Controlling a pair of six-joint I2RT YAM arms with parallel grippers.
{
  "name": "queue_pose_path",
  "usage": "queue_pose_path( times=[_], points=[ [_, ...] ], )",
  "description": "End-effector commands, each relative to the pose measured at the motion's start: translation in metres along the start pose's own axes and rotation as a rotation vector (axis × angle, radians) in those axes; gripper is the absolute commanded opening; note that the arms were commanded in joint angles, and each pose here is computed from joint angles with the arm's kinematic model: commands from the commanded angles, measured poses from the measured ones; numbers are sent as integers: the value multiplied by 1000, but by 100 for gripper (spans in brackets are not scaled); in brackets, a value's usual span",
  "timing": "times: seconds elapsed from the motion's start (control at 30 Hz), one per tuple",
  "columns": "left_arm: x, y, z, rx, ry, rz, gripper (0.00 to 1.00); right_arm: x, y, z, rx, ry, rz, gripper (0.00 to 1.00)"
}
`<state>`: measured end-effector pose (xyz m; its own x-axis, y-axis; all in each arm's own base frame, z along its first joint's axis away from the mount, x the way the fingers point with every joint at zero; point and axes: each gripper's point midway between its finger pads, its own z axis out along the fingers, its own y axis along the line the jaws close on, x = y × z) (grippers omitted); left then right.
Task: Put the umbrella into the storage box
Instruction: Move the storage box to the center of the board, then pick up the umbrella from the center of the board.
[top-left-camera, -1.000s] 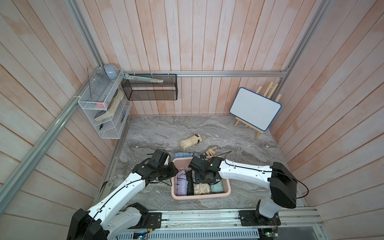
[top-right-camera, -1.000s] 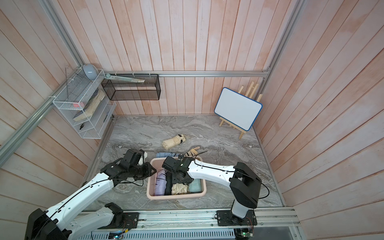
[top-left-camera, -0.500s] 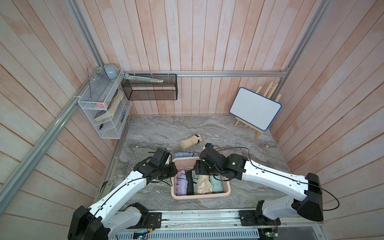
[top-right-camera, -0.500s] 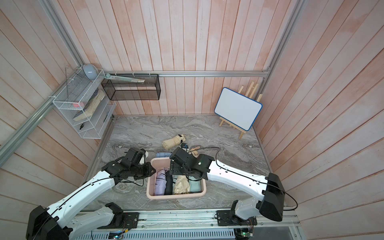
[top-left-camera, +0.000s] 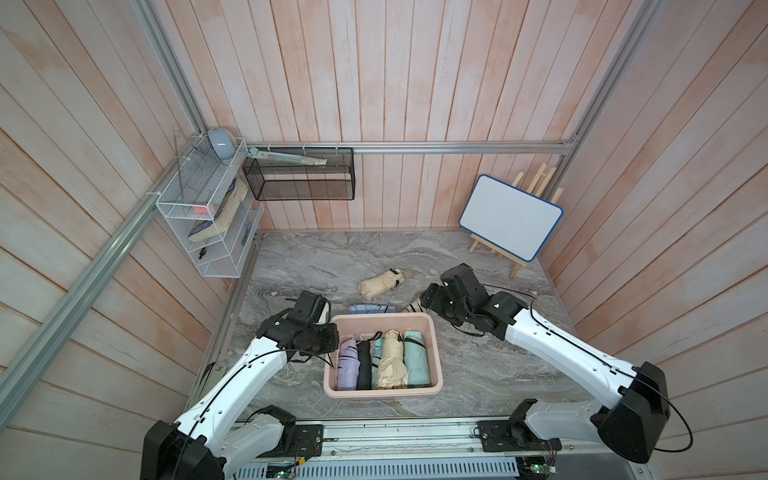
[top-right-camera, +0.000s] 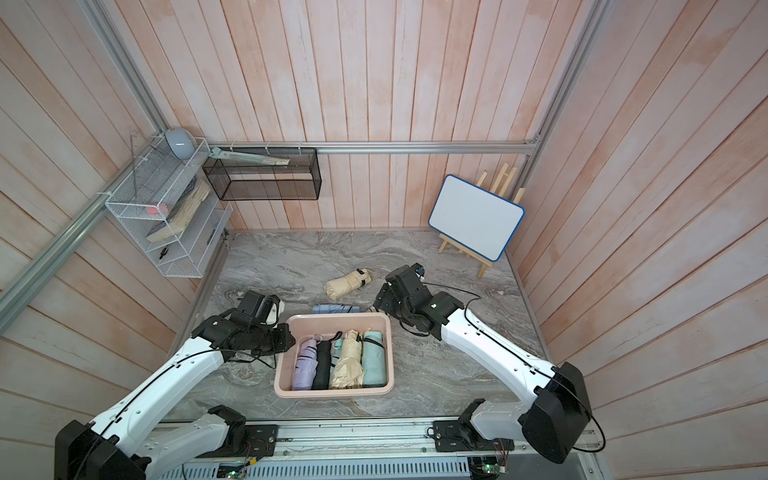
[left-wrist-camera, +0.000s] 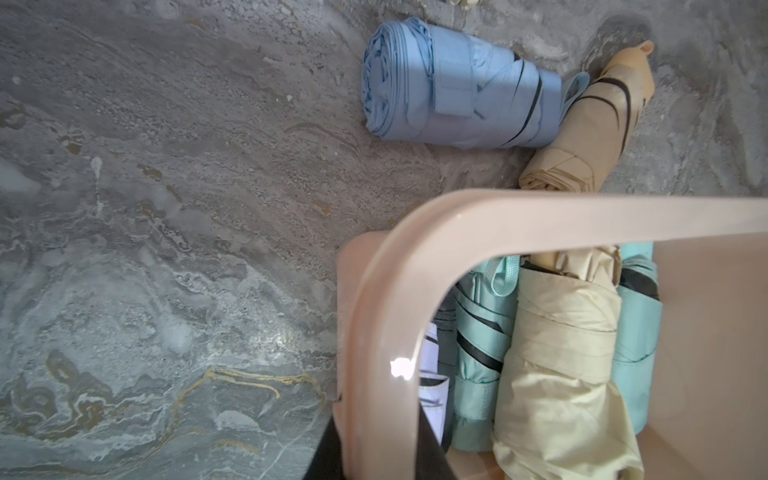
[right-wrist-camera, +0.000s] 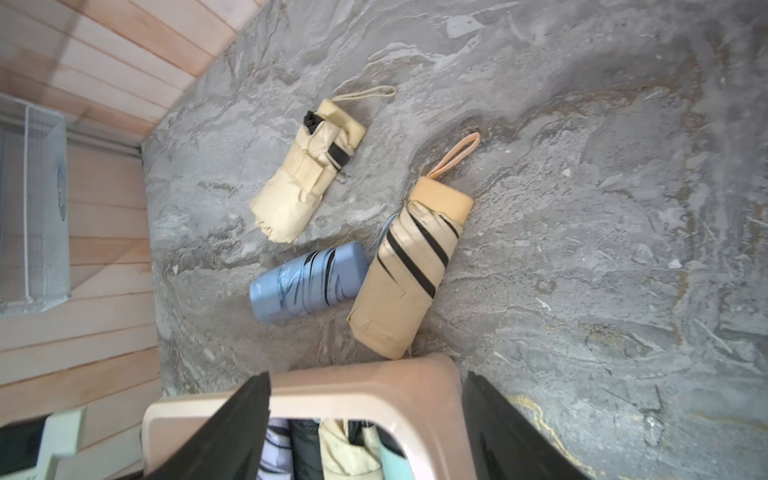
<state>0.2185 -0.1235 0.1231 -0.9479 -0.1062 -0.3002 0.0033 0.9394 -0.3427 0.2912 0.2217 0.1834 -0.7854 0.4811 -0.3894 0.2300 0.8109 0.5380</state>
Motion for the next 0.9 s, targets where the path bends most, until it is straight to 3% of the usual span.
queue_pose_path(
  times=[0.0,0.33,0.53,0.87],
  points=[
    [-23,1,-14,-7,-84,33,0,-3,-6,17,3,10,114,78],
    [-30,17,-10,-18,-105,-39,0,13,-17,83,35,121,417,79],
    [-30,18,-9,-19,-113,-47,0,25,-35,105,164,166,491,79],
    [-31,18,-12,-11,-135,-48,0,28,-31,130,179,230,508,79]
  ],
)
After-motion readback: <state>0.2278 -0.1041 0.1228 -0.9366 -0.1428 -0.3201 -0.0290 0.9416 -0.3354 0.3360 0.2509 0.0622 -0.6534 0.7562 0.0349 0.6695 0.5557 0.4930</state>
